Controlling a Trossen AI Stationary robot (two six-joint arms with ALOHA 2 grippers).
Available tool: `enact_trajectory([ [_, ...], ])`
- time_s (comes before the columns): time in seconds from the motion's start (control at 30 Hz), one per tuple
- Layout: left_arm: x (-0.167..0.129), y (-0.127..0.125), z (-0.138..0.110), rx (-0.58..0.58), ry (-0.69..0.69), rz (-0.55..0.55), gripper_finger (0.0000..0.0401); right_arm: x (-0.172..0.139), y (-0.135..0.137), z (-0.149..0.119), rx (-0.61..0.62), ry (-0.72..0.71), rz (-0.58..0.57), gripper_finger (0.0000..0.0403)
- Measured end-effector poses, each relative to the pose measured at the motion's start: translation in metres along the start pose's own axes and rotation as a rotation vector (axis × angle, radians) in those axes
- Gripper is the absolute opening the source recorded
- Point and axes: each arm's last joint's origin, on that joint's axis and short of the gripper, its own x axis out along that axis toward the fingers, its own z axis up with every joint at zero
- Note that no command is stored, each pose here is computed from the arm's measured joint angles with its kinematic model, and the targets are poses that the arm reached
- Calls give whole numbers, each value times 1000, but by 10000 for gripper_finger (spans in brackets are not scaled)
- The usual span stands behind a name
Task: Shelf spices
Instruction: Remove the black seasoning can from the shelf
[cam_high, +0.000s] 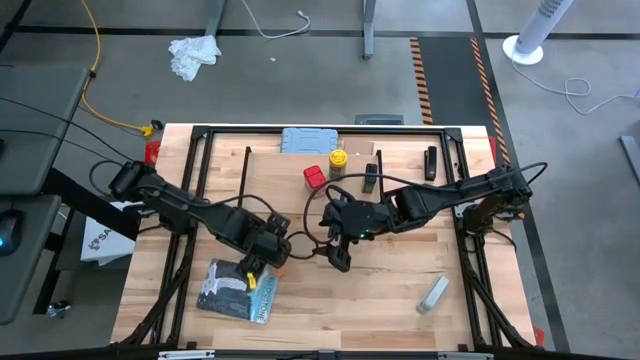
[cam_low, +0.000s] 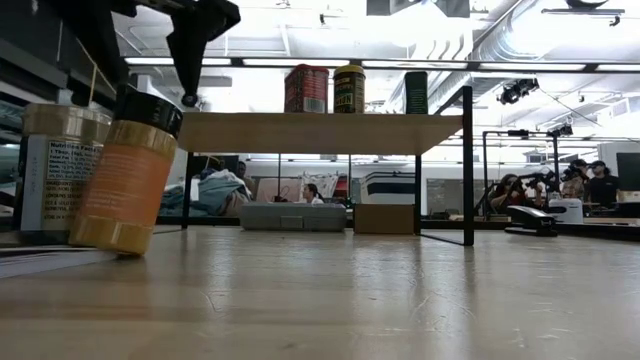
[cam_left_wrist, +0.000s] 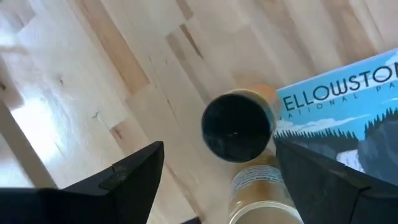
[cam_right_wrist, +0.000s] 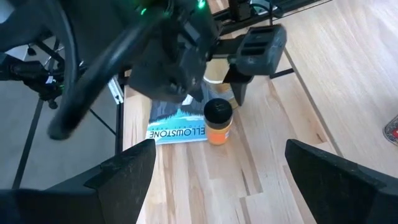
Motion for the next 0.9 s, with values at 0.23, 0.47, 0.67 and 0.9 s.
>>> enact_trajectory([
  [0.23,-12,17,-3,56,64,124,307,0,0,0,-5,0,-1,355],
  [0.47,-60,79,-10,-264,-2,177,307,-36,-15,22,19,-123,-77,355],
  [0.67,-91,122,-47,-573,-110,201,307,-88,-40,34,-30,-84,-391,355],
  [0.9,-119,126,-82,-770,-334,268,307,-112,-82,22,372,147,-728,355],
])
